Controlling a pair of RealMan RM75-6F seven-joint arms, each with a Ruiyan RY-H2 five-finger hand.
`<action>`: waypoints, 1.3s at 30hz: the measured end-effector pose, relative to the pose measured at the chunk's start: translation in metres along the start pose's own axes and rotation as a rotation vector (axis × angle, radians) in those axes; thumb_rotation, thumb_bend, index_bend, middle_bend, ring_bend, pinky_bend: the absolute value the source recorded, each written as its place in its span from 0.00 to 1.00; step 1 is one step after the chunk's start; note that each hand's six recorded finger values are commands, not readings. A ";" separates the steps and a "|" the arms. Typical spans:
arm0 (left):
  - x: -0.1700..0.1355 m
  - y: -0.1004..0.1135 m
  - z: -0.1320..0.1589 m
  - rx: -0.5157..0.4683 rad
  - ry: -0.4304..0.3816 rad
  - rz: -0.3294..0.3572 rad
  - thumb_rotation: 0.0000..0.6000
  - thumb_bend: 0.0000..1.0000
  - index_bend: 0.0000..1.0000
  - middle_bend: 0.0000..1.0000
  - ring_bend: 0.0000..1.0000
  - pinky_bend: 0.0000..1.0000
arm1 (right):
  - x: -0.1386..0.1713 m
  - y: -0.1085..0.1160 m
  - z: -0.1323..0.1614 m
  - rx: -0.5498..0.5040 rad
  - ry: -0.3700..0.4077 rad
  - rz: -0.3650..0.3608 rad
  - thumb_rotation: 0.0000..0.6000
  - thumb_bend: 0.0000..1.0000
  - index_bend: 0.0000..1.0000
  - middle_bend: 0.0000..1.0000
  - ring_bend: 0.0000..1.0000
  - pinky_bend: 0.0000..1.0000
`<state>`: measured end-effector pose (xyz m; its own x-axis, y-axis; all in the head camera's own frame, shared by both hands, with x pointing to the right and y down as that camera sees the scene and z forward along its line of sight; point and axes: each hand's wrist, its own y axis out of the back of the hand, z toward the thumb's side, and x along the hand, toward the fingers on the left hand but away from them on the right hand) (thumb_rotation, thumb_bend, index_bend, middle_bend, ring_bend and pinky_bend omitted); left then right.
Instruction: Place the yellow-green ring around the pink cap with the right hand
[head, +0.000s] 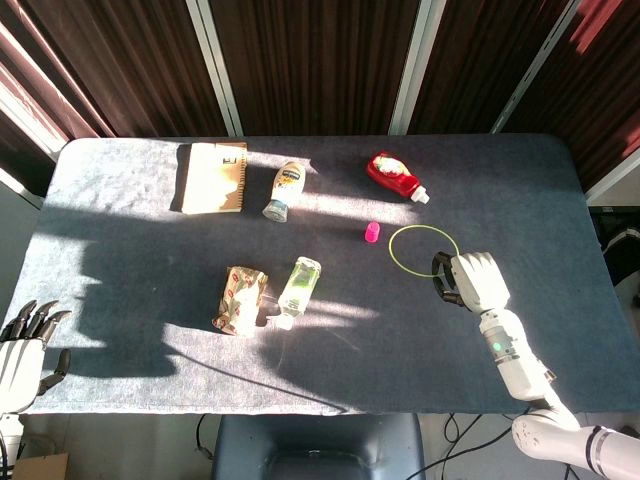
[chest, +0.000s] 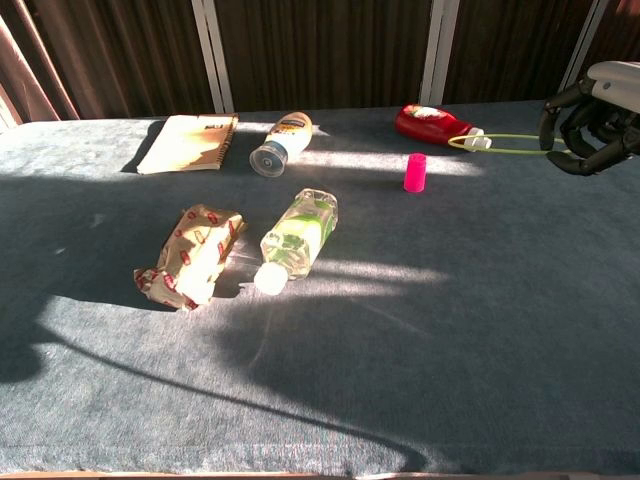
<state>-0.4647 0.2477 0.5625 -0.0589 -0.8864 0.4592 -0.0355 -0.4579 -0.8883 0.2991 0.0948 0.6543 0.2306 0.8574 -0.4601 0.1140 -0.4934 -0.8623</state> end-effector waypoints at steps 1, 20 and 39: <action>0.000 0.000 0.000 -0.001 0.000 0.000 1.00 0.46 0.23 0.12 0.04 0.20 | -0.006 0.000 0.004 0.009 0.004 -0.009 1.00 0.63 0.81 0.88 1.00 1.00; -0.003 0.002 -0.001 -0.010 -0.004 0.003 1.00 0.46 0.23 0.12 0.04 0.20 | -0.093 -0.033 0.054 0.081 0.004 -0.037 1.00 0.63 0.81 0.88 1.00 1.00; -0.006 0.005 -0.001 -0.023 -0.016 0.009 1.00 0.46 0.24 0.12 0.04 0.20 | -0.118 -0.094 0.070 -0.059 -0.010 0.070 1.00 0.59 0.78 0.88 1.00 1.00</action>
<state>-0.4658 0.2508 0.5551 -0.0431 -0.8916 0.4508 -0.0577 -0.4482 -0.8920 0.1933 0.0503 0.7753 0.2303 0.8220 -0.5209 0.1550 -0.5594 -0.8143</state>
